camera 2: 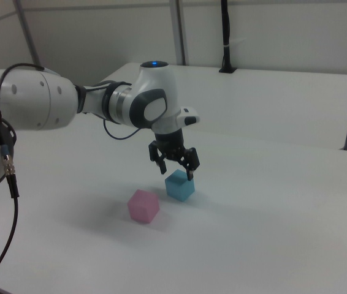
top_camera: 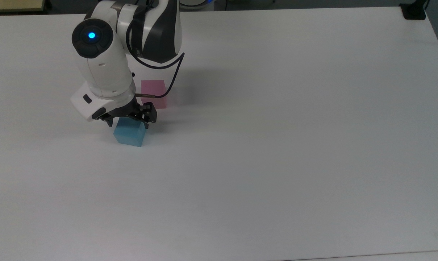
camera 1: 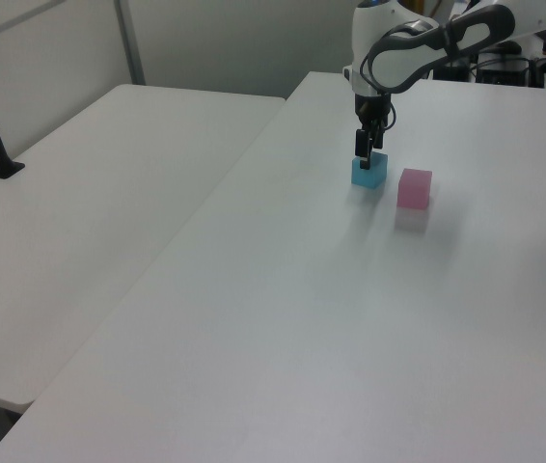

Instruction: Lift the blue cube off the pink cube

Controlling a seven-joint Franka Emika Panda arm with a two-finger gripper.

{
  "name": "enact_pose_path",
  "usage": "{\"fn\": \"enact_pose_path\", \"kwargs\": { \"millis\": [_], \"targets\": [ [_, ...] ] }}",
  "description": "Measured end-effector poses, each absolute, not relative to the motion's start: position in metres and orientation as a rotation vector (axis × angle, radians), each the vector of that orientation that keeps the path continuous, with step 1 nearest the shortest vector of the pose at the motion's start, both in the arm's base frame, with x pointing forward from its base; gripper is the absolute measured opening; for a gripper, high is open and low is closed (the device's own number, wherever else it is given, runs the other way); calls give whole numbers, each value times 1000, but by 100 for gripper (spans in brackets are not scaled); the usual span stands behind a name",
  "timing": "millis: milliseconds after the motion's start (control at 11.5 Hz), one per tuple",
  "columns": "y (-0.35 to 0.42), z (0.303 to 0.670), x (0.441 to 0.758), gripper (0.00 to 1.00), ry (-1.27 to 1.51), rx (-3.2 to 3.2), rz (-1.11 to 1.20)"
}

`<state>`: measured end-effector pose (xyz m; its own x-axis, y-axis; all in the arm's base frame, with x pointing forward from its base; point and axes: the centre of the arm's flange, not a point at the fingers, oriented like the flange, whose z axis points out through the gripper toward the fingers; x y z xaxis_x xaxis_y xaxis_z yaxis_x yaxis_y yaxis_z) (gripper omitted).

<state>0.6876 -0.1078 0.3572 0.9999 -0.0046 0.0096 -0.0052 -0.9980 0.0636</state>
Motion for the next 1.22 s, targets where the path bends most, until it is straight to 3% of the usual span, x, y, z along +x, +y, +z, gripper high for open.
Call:
{"fn": "enact_pose_path", "kwargs": {
  "millis": [87, 261, 523, 784, 958, 1219],
  "targets": [
    [-108, 371, 690, 100, -11, 3075, 50],
    [-108, 432, 684, 100, -20, 3071, 139],
    [-100, 546, 629, 100, -31, 3102, 83],
    [-79, 622, 573, 100, -49, 3162, 51],
    [-60, 651, 546, 100, -152, 3173, 36],
    [-39, 647, 533, 100, -142, 3175, 7]
  ]
}}
